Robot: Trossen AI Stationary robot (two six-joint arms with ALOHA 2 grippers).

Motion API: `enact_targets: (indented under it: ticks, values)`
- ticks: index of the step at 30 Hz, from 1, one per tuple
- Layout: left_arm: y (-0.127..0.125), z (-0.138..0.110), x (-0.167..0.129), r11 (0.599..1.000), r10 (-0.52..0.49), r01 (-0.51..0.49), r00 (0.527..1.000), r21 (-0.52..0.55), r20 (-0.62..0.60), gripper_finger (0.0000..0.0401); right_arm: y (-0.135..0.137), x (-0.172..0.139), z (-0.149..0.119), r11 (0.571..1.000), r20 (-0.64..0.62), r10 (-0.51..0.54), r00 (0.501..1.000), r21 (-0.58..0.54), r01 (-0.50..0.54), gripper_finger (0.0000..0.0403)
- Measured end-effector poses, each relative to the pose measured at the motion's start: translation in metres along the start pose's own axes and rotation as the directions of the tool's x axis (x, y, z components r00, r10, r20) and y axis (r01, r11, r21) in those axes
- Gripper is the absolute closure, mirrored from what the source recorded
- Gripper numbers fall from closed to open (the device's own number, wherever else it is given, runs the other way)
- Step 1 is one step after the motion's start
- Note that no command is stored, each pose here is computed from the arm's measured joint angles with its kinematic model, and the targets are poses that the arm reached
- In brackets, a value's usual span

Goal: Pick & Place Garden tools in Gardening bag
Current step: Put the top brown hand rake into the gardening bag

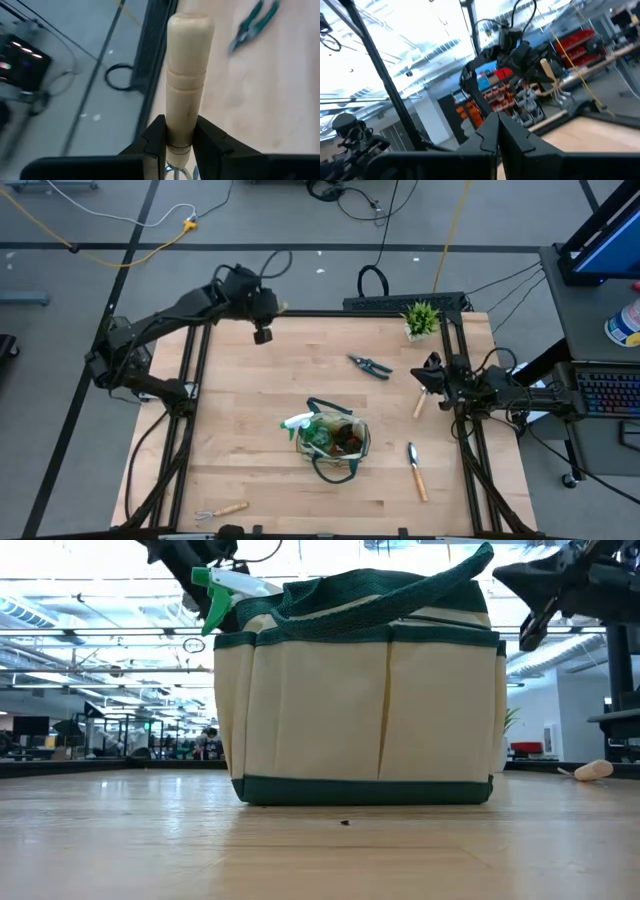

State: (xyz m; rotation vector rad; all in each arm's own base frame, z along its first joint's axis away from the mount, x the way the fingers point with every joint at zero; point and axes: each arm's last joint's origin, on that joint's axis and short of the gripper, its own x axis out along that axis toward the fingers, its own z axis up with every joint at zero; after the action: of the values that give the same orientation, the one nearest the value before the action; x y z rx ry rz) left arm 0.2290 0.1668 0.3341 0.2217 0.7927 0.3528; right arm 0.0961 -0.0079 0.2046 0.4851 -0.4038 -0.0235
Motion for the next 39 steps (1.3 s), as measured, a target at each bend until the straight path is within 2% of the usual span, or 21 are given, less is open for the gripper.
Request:
enact_targets:
  ticks: [4, 9, 12, 18, 24, 30, 34, 39]
  values:
    - [-0.001, 0.010, -0.004, 0.985, -0.060, 0.075, 0.993, -0.157, 0.098, 0.0333, 0.004, 0.000, 0.007, 0.999, 0.069, 0.036, 0.997, -0.030, -0.034, 0.0403]
    - [-0.006, 0.027, -0.006, 0.935, -0.131, 0.211, 0.952, -0.284, 0.276, 0.0333, 0.008, -0.001, 0.015, 0.996, 0.155, 0.082, 0.985, -0.055, -0.075, 0.0403]
    - [-0.012, 0.041, -0.009, 0.908, -0.158, 0.289, 0.907, -0.303, 0.391, 0.0333, 0.009, 0.001, 0.016, 0.995, 0.163, 0.088, 0.983, -0.068, -0.078, 0.0403]
    - [-0.035, 0.066, -0.017, 0.875, -0.219, 0.410, 0.810, -0.259, 0.544, 0.0333, 0.008, 0.015, 0.011, 0.994, 0.045, 0.052, 0.998, -0.103, -0.047, 0.0402]
    - [-0.063, 0.077, -0.020, 0.880, -0.229, 0.412, 0.804, -0.236, 0.549, 0.0333, 0.021, 0.049, 0.029, 0.982, -0.018, 0.069, 0.997, -0.178, -0.071, 0.0385]
    - [-0.090, 0.085, -0.023, 0.885, -0.248, 0.416, 0.801, -0.207, 0.545, 0.0333, 0.035, 0.096, 0.044, 0.959, -0.097, 0.126, 0.987, -0.241, -0.146, 0.0358]
    - [-0.105, 0.088, -0.023, 0.888, -0.260, 0.416, 0.805, -0.194, 0.534, 0.0333, 0.042, 0.128, 0.050, 0.940, -0.142, 0.141, 0.980, -0.291, -0.178, 0.0334]
    - [-0.118, 0.089, -0.020, 0.897, -0.261, 0.401, 0.820, -0.186, 0.509, 0.0333, 0.045, 0.162, 0.052, 0.916, -0.205, 0.108, 0.973, -0.360, -0.177, 0.0293]
